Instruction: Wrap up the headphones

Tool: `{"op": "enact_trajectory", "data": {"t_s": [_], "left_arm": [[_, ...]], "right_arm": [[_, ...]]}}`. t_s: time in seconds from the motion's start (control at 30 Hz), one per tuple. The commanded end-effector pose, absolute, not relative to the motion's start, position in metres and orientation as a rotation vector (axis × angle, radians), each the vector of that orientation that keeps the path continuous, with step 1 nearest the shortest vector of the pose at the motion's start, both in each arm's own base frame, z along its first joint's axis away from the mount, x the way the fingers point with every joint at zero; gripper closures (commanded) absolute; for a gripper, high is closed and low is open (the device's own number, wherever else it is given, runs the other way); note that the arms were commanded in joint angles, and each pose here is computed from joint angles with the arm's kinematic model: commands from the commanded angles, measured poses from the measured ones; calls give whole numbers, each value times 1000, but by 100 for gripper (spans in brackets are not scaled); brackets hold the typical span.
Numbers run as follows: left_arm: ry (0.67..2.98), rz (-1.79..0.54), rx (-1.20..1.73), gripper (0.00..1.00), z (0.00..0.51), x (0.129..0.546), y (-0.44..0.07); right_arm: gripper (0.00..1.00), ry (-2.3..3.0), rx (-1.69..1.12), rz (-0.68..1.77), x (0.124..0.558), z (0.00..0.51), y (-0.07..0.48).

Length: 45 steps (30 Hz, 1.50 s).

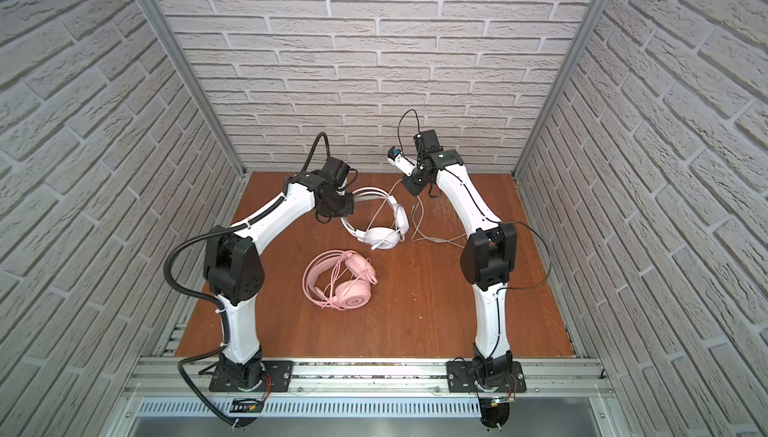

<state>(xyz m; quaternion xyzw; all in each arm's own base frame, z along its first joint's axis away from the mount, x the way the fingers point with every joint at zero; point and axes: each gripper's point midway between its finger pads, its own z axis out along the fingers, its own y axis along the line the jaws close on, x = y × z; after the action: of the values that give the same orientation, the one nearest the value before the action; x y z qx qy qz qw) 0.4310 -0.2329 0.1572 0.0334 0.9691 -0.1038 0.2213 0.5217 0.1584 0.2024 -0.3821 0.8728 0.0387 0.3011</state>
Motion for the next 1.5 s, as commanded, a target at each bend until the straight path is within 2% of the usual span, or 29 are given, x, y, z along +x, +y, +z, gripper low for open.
{"op": "enact_trajectory", "data": {"t_s": [0.0, 0.37, 0.7, 1.17, 1.27, 1.47], "left_arm": [[2550, -430, 139, 100, 199, 433, -248], [2513, -550, 112, 100, 213, 433, -251], [2509, -617, 16, 100, 205, 435, -239], [2493, -661, -98, 100, 207, 445, -230], [2474, -687, -149, 100, 209, 452, -227], [2444, -762, -231, 100, 209, 463, -228]], "right_arm": [[94, 2325, -915, 187, 527, 211, 163], [93, 2519, -632, 418, 525, 162, 158], [69, 2540, -342, 691, 516, 138, 152], [62, 2579, -116, 786, 472, 101, 143], [56, 2545, -74, 809, 462, 109, 143], [54, 2530, -5, 876, 449, 95, 148]]}}
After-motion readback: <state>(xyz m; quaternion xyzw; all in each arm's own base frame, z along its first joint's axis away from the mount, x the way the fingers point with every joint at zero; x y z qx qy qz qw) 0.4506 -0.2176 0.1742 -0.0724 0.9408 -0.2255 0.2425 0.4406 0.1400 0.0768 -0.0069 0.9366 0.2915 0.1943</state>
